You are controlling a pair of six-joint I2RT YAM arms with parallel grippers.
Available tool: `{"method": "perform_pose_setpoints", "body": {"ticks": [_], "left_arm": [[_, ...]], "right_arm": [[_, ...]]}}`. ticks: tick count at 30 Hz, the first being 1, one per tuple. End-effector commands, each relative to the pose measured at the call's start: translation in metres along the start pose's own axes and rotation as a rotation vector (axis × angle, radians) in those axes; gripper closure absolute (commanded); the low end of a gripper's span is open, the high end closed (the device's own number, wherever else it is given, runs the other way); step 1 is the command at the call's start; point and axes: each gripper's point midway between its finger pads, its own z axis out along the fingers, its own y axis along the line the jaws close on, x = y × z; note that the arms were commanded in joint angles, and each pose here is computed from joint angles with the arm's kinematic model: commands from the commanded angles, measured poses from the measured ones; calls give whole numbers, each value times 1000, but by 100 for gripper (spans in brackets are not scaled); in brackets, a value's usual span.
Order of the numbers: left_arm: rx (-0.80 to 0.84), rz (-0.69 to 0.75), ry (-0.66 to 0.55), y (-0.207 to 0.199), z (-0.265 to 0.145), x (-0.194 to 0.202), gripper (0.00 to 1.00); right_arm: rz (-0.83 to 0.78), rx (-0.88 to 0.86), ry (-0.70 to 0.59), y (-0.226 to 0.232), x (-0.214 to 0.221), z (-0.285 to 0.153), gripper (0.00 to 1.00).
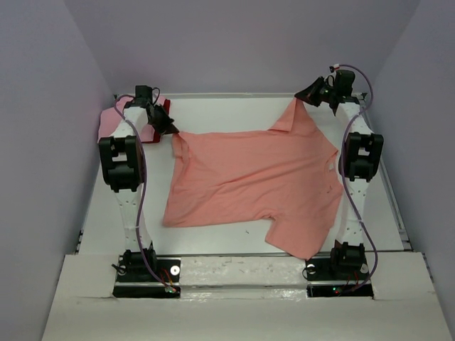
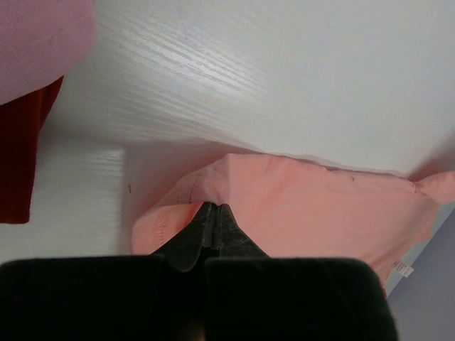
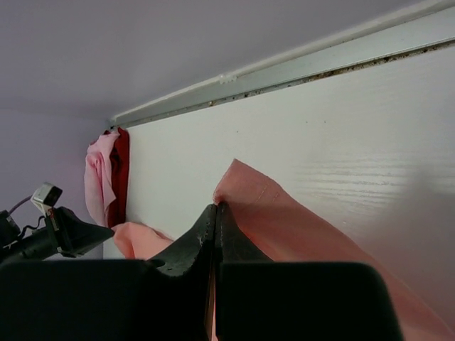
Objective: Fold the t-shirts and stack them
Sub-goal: Grap the side of the flattened tshirt furthest away from the robot with both arms
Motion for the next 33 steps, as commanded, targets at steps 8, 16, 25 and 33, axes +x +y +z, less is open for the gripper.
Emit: {"method": "perform_pose_setpoints", "body": {"ticks": [8,16,25,33], "left_arm": [[66,77,-99,-32,-53,-13,100],[61,86,-99,-31,-56,-11,100],[59,93,-113,-30,-60,-19,100],[46,93,-136,-22,-67,-32,100]], "right_arm": [[-94,-41,-6,52,-9,-44,100],[-108,-12,-60,53,-34,-76,100],[-121,4,-94,56,-49,-106,100],[-116,17,-88,53,-44,-115,100]]}}
